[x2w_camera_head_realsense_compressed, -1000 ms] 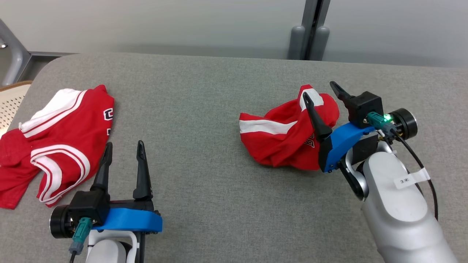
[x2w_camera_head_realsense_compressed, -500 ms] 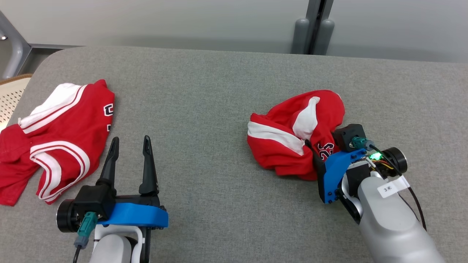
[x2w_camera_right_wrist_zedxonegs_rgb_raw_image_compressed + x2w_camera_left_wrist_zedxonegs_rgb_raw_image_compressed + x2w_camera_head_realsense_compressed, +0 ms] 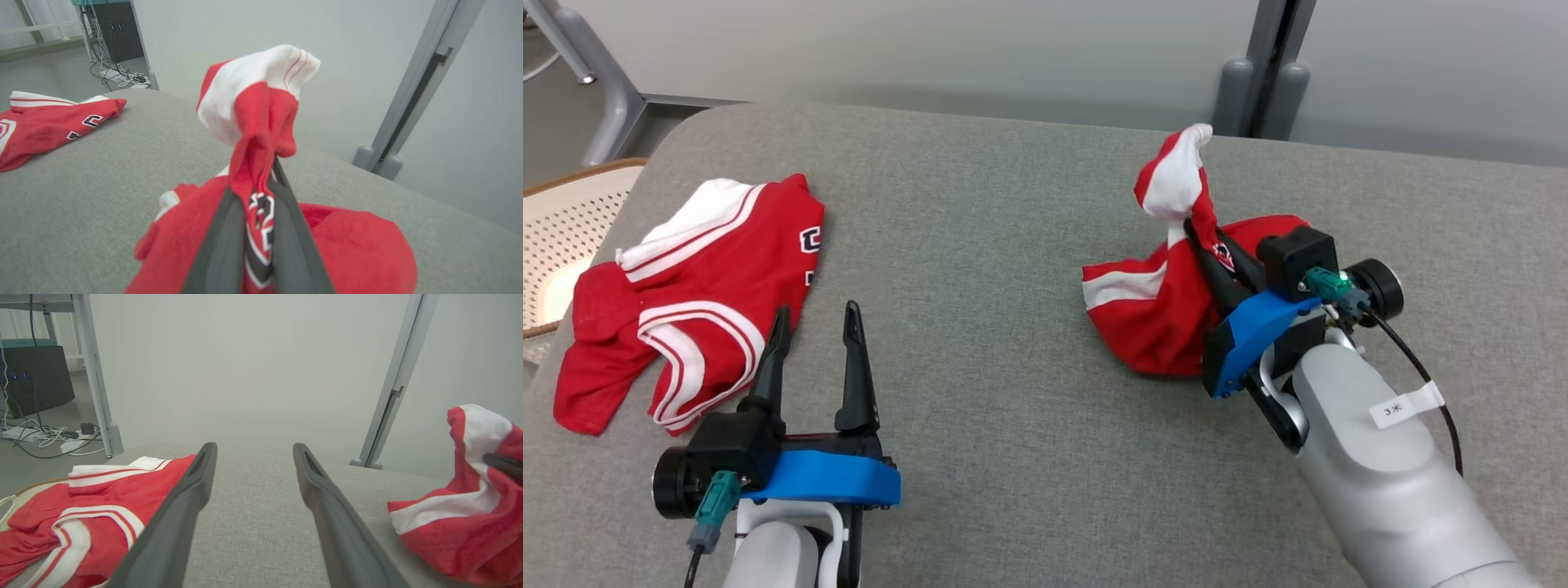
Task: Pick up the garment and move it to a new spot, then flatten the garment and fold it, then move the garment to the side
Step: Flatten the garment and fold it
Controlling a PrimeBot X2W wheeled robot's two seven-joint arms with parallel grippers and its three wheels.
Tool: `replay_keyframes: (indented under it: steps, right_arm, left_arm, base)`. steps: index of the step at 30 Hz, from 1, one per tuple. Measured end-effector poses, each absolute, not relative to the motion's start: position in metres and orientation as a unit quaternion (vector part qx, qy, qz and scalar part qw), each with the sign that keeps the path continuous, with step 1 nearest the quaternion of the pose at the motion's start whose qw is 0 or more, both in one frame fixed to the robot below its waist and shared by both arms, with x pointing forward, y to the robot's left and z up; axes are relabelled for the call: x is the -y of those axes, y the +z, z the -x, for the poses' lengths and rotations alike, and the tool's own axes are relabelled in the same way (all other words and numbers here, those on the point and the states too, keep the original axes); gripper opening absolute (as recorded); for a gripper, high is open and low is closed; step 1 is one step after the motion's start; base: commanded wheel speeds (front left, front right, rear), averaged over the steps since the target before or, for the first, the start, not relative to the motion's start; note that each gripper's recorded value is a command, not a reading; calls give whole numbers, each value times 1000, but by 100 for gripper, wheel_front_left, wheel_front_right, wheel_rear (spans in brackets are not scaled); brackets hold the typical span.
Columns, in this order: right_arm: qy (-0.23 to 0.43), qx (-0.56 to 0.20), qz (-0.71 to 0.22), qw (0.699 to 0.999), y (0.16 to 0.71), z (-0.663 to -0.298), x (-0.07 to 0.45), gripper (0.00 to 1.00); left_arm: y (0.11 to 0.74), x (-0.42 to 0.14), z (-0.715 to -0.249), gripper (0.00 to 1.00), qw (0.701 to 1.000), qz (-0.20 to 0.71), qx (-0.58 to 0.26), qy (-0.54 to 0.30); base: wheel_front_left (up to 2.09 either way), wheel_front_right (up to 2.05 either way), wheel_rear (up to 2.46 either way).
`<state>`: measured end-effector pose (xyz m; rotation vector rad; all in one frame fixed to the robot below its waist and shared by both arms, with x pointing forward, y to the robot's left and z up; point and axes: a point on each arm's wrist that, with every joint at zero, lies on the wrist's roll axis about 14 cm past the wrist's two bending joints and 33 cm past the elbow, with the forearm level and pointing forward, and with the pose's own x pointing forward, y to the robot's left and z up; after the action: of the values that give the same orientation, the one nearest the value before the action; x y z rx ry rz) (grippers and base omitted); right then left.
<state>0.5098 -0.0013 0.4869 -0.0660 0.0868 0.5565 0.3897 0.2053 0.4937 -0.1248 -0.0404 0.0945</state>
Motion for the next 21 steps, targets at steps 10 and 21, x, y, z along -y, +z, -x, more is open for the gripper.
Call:
replay_keyframes:
  steps: [10, 21]
  right_arm:
    - [345, 83, -14, 935, 583, -512, -56, 0]
    - [381, 146, -44, 912, 625, -486, -69, 0]
  left_arm:
    - [495, -222, -381, 100, 996, 57, 23, 72]
    - [494, -209, -388, 100, 997, 60, 22, 53]
  base:
    - [0, 0, 0]
    - [0, 0, 0]
